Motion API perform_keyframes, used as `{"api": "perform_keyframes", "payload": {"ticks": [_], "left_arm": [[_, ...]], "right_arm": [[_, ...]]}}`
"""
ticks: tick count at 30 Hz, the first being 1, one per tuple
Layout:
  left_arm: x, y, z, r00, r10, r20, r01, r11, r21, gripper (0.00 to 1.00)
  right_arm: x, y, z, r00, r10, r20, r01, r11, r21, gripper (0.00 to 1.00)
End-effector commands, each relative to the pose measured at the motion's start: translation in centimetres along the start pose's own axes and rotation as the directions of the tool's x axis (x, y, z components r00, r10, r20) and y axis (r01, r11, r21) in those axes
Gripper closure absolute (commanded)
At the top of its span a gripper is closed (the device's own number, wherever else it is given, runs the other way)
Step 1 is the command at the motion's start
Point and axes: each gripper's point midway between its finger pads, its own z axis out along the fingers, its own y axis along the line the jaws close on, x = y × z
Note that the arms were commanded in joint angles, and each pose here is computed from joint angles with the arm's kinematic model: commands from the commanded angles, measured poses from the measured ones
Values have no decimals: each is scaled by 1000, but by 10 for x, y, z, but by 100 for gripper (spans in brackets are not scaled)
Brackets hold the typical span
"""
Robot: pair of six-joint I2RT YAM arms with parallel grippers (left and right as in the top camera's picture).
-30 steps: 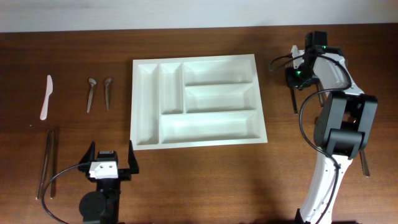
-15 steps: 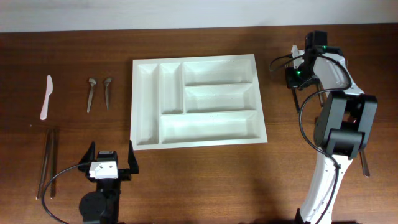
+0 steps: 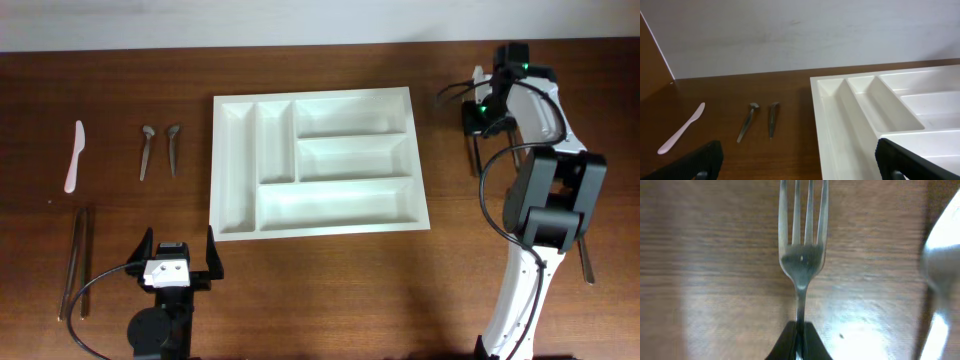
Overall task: Pack container
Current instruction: 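Lift the fork and carry it left over the tray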
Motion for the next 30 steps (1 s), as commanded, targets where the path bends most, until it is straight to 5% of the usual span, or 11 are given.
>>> {"api": "perform_keyframes", "payload": {"ticks": [1, 17, 30], "left_arm": [[2, 1, 0, 1000, -10, -4, 10, 1000, -5, 1], [2, 1, 0, 1000, -10, -4, 10, 1000, -5, 1], [2, 1, 0, 1000, -10, -4, 10, 1000, -5, 1]], "right_arm": [[-25, 6, -29, 998, 9, 67, -9, 1000, 10, 96], [-59, 138, -120, 936, -295, 191, 303, 953, -11, 96], [-24, 262, -131, 959, -237, 156, 256, 960, -114, 96]]}}
